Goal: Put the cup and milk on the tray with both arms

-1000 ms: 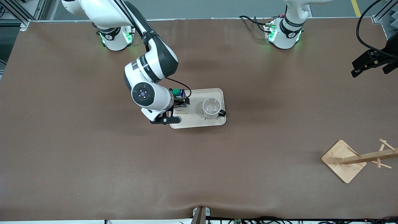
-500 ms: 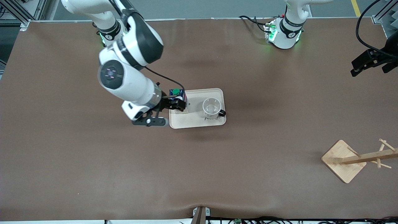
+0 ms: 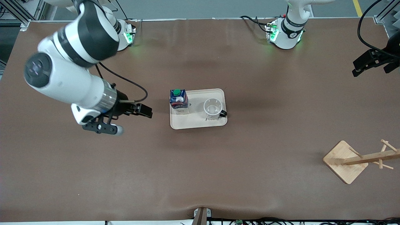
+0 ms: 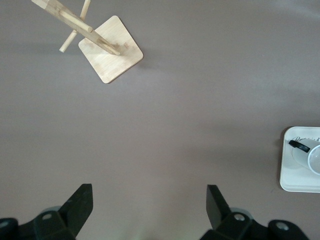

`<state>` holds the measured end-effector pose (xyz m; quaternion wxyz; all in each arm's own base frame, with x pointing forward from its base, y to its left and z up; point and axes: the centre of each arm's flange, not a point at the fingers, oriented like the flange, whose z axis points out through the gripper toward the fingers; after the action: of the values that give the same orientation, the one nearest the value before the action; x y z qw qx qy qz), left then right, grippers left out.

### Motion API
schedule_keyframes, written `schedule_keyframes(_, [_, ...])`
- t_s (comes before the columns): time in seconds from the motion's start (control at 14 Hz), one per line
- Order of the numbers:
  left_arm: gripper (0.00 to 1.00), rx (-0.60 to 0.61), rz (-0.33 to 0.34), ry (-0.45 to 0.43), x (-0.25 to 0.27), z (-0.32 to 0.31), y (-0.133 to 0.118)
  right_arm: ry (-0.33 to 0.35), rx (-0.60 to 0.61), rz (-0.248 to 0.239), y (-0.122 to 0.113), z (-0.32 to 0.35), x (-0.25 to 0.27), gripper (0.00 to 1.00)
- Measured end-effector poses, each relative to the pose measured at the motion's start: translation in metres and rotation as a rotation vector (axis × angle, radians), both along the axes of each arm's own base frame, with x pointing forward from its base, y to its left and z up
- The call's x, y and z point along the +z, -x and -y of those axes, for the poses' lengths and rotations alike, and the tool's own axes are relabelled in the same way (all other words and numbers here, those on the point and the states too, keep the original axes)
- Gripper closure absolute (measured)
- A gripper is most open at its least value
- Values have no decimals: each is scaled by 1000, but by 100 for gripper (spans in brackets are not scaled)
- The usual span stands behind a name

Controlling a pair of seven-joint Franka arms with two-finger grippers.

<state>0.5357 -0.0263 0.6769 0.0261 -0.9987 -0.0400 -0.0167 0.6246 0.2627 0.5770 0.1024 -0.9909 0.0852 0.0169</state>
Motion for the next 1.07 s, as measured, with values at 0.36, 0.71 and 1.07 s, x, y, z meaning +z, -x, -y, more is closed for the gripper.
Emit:
schedule_keyframes(0.36, [0,-3,1,0,1,2,0,151,-45,-81,36,66,52,0])
schedule_keyframes(0.71, [0,-3,-10,12,0,5,2,166,-176,-66,19,186,65,0])
schedule_keyframes(1.07, [0,-7,-34,11,-3,30,6,128,-85,4,50,272,48,0])
